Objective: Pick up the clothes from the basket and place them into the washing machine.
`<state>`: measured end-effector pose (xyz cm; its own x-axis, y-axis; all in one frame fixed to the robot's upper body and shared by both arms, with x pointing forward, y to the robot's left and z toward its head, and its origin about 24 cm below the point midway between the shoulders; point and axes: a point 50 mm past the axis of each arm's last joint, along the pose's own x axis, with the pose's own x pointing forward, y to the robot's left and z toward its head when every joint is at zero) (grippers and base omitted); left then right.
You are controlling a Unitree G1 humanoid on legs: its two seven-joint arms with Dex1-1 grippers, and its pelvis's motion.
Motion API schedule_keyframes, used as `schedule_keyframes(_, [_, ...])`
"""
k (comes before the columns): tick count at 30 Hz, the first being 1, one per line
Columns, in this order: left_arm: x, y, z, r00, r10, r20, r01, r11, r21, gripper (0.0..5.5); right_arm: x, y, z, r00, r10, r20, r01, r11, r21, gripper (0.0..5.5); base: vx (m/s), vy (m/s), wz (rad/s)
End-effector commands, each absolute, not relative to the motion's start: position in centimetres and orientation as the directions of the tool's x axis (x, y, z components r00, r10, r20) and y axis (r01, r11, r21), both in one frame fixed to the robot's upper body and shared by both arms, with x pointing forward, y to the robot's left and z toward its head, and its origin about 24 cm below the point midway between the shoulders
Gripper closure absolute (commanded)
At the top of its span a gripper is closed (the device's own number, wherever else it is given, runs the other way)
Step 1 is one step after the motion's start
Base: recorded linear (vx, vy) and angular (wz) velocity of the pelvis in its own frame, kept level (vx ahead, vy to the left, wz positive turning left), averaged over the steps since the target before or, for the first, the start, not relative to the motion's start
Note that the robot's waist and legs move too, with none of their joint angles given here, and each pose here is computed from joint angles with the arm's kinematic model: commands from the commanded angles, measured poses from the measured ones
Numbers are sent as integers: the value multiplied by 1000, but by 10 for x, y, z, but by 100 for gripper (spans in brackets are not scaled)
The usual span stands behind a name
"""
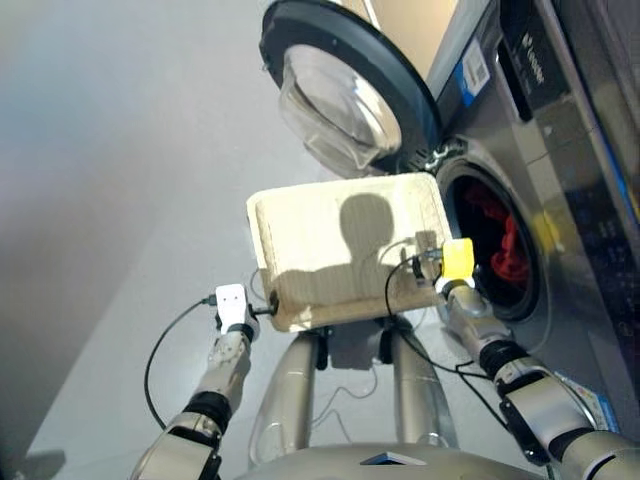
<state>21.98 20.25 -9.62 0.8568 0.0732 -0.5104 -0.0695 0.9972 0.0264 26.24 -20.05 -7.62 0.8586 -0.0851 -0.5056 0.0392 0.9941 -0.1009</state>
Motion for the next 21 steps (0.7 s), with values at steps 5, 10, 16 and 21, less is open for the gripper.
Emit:
schedule_keyframes(5, [183,218,-122,754,147,-641,-88,989,122,0,206,-203,-118,730,-129,-672,70,991,-114,0,97,44,-9])
schedule_keyframes(10, [155,221,-138,664,150,-732,-75,988,135,0,167,-203,-140,624,-116,-773,24,991,-130,0,90,27,-51])
schedule_keyframes(16, [130,222,-148,598,149,-788,-62,988,139,0,136,-200,-153,548,-90,-832,11,995,-101,0,79,13,-25])
schedule_keyframes(21, [115,223,-153,560,149,-815,-72,989,131,0,115,-200,-160,489,-85,-868,32,996,-79,0,88,3,-3])
